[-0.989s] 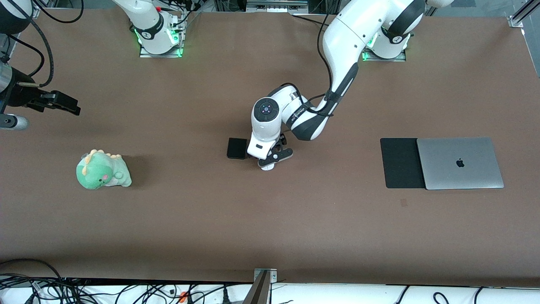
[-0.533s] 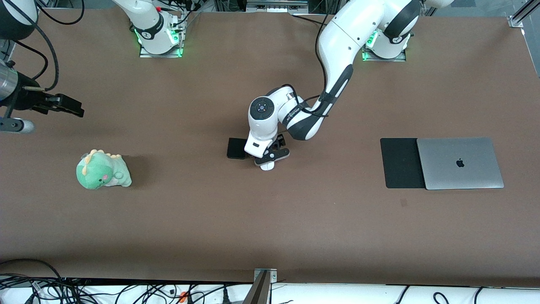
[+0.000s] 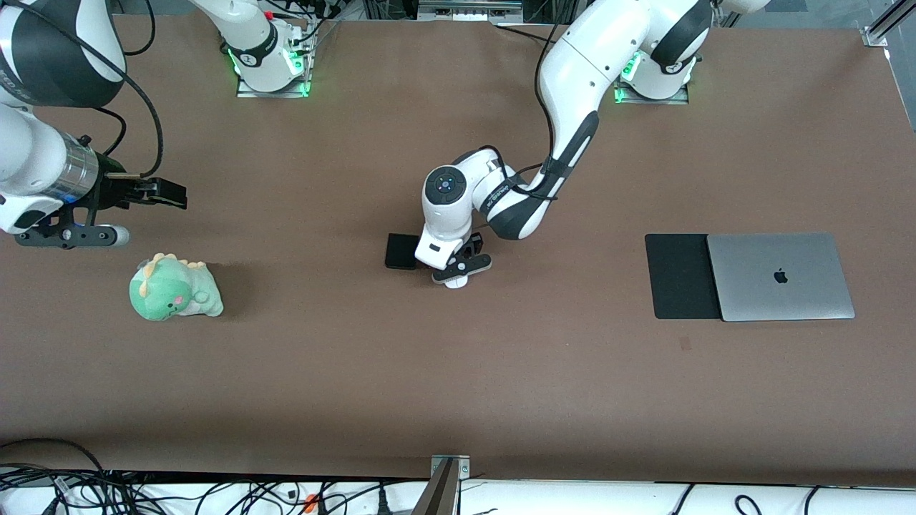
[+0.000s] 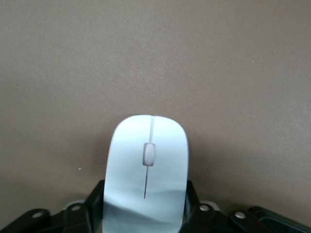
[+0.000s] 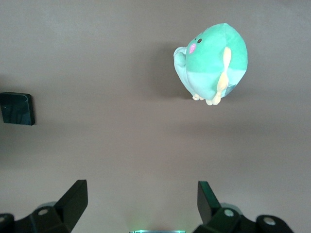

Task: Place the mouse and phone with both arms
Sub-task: 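Carry the mouse to the pad while the right gripper grasps the phone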

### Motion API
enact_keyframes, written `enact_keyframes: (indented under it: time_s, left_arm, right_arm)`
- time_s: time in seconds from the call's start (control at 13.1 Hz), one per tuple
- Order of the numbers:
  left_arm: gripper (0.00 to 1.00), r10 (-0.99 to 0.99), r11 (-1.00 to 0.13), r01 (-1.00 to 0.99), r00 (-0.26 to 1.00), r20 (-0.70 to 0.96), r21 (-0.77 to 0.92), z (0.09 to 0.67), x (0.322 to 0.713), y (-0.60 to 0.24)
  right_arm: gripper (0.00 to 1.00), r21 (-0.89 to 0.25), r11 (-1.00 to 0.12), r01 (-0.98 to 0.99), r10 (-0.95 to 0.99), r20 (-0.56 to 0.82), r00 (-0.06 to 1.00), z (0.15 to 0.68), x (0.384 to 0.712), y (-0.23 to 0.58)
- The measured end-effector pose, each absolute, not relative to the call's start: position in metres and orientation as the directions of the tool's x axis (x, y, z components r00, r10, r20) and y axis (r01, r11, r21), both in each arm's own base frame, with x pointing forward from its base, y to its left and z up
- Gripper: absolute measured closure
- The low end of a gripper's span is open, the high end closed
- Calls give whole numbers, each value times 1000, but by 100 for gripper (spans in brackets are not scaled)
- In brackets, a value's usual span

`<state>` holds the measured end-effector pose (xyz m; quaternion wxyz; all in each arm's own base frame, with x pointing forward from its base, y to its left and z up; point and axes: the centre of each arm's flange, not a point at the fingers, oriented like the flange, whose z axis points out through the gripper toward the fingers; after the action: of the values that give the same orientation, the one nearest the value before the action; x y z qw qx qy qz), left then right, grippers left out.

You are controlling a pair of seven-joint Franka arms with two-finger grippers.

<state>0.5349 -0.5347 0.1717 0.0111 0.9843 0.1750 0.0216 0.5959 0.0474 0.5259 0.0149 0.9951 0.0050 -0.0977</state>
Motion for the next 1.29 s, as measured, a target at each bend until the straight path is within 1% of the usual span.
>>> enact_keyframes:
  time_s: [0.23,0.38,0.46,0.68,0.84,0.91,1.07,1.29]
  left_arm:
    - [37,364,-931,362,930,53,45,181,551,-526]
    - [37,386,-922,383,920,64,57,194,572,-508]
    - [37,396,-918,394,916,66,50,202,584,-494]
    - [37,413,-911,413,908,67,12,234,630,-429]
    - [37,415,-909,416,907,73,0,269,661,-363]
    - [37,408,-912,410,910,72,-12,284,668,-328]
    - [37,367,-928,369,929,55,-50,304,667,-264]
    - [37,305,-948,306,952,23,-85,305,650,-185]
  right_arm:
    - [0,30,-999,16,9,-211,977,524,594,49]
    - [0,24,-999,23,17,-216,976,522,594,54]
    - [0,2,-1000,25,24,-223,974,518,595,62]
    - [0,-124,-991,-47,-15,-247,969,491,606,94]
    - [0,-144,-984,-105,-68,-237,969,468,617,120]
    - [0,-139,-983,-121,-87,-223,971,458,621,142]
    - [0,-134,-979,-151,-125,-185,975,440,622,191]
    - [0,-130,-972,-197,-177,-149,973,398,617,251]
